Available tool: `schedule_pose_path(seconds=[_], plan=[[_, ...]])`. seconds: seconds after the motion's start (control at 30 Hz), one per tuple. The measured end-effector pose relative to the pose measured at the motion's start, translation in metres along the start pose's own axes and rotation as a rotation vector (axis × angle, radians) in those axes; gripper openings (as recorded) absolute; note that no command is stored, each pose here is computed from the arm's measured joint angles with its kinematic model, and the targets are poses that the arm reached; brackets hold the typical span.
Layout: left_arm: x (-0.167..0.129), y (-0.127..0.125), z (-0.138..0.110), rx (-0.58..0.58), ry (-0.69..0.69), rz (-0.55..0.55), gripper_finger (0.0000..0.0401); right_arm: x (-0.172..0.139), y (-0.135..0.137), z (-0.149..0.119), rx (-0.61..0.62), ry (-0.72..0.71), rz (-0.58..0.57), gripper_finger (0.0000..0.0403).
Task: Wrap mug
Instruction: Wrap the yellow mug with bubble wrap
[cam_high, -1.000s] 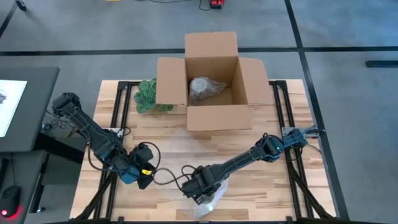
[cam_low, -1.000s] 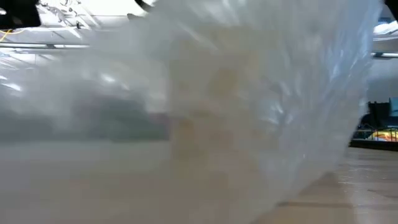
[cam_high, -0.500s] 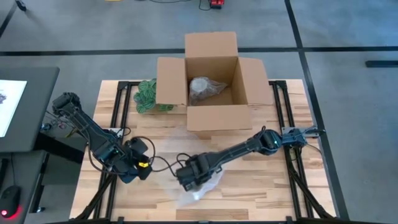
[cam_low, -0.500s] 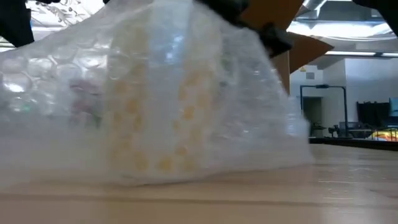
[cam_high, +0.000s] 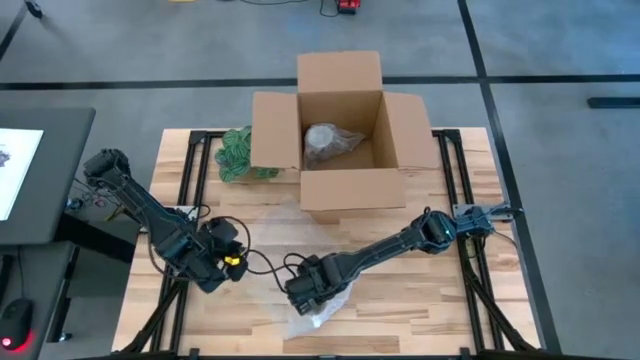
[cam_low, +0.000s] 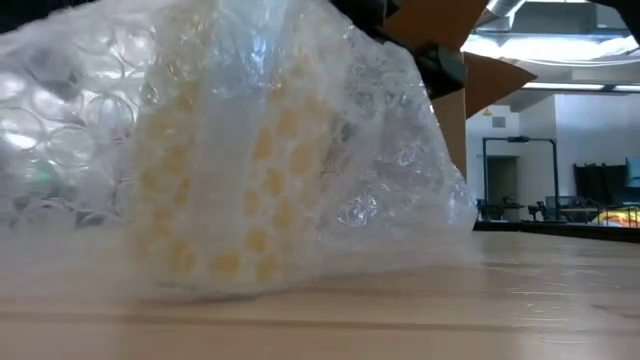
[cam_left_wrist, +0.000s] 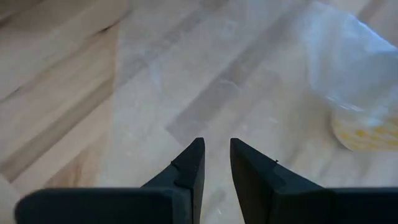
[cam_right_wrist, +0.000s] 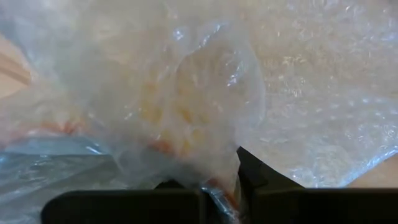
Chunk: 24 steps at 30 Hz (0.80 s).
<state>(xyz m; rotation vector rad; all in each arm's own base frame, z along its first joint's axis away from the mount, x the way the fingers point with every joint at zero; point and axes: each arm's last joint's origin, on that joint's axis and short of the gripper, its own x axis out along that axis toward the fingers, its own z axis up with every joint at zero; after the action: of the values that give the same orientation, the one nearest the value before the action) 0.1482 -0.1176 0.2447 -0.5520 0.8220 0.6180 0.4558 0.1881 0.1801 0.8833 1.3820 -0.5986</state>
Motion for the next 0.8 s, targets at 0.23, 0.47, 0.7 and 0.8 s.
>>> schedule_pose_path(seconds=[0.23, 0.47, 0.7, 0.8], plan=[[0.055, 0.022, -0.013, -0.097, 0.066, 0.033, 0.0089, 0.0, 0.001, -0.002, -0.049, 0.034, 0.015, 0.0009], [0.089, 0.048, -0.022, -0.181, 0.116, 0.095, 0.0182, -0.001, 0.003, -0.002, -0.094, 0.07, 0.05, 0.001], [0.107, 0.066, -0.031, -0.225, 0.175, 0.099, 0.0226, -0.005, 0.003, -0.001, -0.111, 0.084, 0.062, 0.001], [0.11, 0.068, -0.033, -0.233, 0.178, 0.084, 0.022, -0.005, 0.003, -0.001, -0.102, 0.083, 0.061, 0.001]])
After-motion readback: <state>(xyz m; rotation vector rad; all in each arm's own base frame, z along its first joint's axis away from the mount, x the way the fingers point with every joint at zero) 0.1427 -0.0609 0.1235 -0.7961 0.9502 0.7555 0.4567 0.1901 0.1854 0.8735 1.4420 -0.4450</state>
